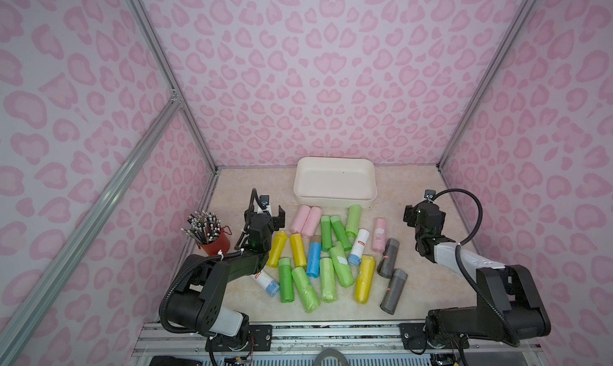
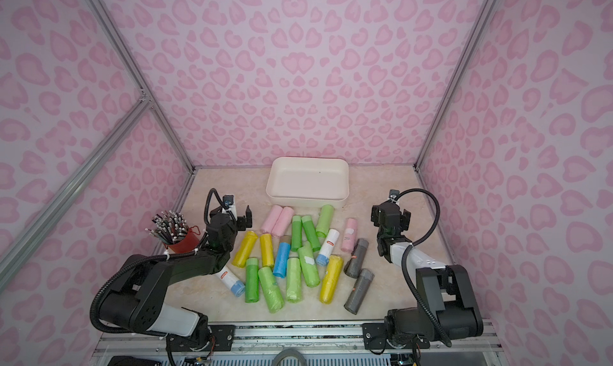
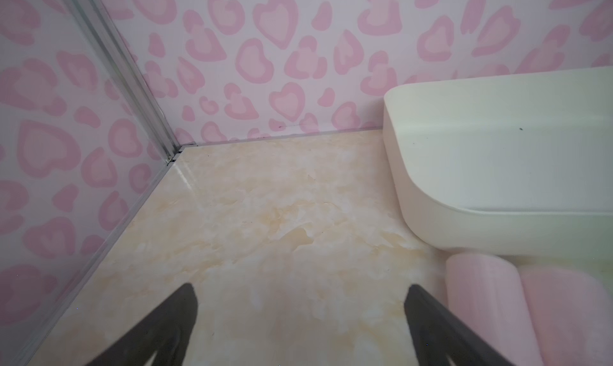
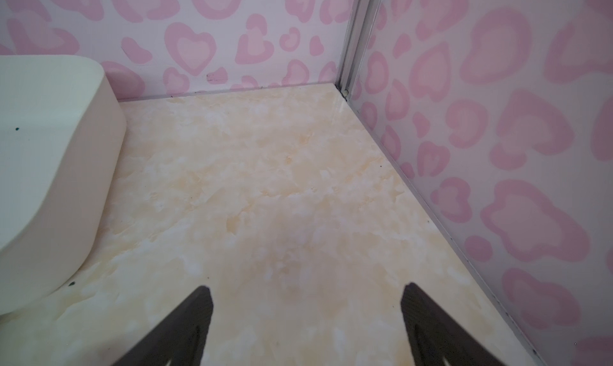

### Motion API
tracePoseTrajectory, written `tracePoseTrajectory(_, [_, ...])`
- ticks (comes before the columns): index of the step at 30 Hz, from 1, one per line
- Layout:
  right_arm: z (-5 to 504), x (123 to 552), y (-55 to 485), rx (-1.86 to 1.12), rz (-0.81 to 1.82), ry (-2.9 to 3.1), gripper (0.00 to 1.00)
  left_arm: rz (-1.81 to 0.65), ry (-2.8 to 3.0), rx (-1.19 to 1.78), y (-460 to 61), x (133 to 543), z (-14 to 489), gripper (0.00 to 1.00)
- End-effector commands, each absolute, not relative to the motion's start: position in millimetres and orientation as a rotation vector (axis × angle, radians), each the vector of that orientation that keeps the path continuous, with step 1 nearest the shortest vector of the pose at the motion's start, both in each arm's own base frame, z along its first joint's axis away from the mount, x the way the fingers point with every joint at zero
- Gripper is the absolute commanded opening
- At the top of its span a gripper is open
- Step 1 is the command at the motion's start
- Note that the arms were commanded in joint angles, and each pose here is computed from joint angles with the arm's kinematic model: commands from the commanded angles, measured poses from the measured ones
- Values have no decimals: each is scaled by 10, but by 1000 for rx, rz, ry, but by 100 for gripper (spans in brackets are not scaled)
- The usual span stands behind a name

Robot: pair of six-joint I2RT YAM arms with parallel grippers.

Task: Put the roll of trash bags into the storage box
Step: Pick up the roll of trash bags from the center of the board.

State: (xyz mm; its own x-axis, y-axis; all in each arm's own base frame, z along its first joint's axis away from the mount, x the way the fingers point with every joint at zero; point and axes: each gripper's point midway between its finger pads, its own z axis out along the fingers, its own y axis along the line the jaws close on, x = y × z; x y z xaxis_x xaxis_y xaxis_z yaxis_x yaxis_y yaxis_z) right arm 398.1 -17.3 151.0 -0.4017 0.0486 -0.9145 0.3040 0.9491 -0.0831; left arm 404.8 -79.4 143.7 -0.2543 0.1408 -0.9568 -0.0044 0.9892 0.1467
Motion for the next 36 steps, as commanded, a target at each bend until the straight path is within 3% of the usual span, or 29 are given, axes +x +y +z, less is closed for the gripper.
tracePoseTrajectory(1, [1378, 3769, -176, 365, -243, 2140, 91, 204, 1865, 82, -789, 4003, 1488, 100])
tracePoseTrajectory(9, [1430, 3455, 52, 460, -79, 2418, 91, 58, 1958, 14, -1258, 3769, 1793, 100])
tracePoseTrajectory(16, [1101, 2954, -5, 451, -176, 2631, 91, -217, 2031, 43, -1822, 3393, 1941, 100])
tracePoseTrajectory(19, [986, 2665, 427, 455, 166, 2750, 94, -373, 2037, 41, -2007, 3283, 2007, 100])
tracePoseTrajectory(21, [952, 2518, 505, 468, 224, 2790, 99, -456, 2033, 54, -2117, 3231, 2058, 100])
tracePoseTrajectory(36, [1180, 1647, 589, 599, 190, 2879, 88, -531, 2031, 88, -2292, 3143, 2069, 100])
